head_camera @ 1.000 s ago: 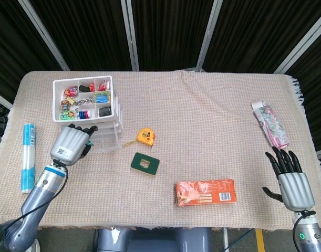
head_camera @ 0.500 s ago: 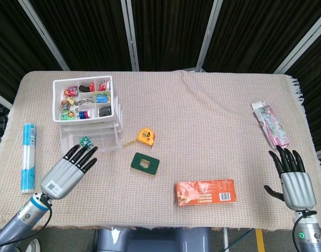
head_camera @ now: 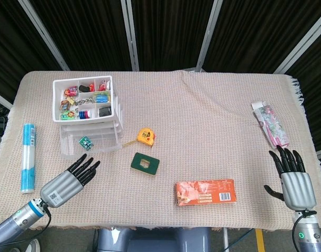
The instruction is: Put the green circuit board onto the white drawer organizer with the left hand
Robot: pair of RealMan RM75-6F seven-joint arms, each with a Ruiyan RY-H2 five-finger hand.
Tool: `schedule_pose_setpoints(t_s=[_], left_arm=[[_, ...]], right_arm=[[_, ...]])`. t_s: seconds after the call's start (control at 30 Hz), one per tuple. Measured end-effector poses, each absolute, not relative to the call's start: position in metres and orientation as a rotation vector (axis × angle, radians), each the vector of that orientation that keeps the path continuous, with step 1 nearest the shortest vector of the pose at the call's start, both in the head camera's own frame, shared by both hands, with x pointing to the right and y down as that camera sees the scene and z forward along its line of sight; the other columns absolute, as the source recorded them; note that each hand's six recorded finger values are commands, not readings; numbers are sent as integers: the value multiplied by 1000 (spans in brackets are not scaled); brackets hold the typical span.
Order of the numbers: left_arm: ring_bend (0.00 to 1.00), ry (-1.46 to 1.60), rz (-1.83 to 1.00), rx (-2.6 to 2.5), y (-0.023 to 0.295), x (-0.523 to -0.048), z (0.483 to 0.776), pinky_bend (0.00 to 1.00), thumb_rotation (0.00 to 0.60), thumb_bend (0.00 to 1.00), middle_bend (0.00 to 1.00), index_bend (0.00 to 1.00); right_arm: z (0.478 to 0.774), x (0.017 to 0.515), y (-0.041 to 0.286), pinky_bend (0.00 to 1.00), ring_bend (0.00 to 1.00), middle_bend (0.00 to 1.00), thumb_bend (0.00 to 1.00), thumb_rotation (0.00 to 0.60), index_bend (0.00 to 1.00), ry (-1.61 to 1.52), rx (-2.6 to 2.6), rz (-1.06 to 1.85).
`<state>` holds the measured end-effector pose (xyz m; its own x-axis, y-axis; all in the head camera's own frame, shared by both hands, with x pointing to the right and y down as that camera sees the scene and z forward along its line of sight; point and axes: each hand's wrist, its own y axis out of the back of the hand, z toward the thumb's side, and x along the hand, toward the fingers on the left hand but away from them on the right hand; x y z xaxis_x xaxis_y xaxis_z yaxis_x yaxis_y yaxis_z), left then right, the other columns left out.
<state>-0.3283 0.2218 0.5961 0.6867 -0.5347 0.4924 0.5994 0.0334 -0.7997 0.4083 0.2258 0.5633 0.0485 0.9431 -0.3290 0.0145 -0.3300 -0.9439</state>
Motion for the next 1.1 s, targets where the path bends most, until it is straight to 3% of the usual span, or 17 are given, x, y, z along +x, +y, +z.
schedule_pose_setpoints(t_s=[0.57, 1.1], left_arm=[[0, -304, -829, -1134, 222, -320, 631, 51, 600, 1000, 0, 183], [0, -253, -911, -1112, 200, -325, 635, 52, 600, 1000, 0, 183]], right_arm=[[563, 409, 226, 0, 0, 0, 18, 600, 109, -1015, -1495, 1402], [563, 408, 226, 0, 0, 0, 18, 600, 109, -1015, -1495, 1400]])
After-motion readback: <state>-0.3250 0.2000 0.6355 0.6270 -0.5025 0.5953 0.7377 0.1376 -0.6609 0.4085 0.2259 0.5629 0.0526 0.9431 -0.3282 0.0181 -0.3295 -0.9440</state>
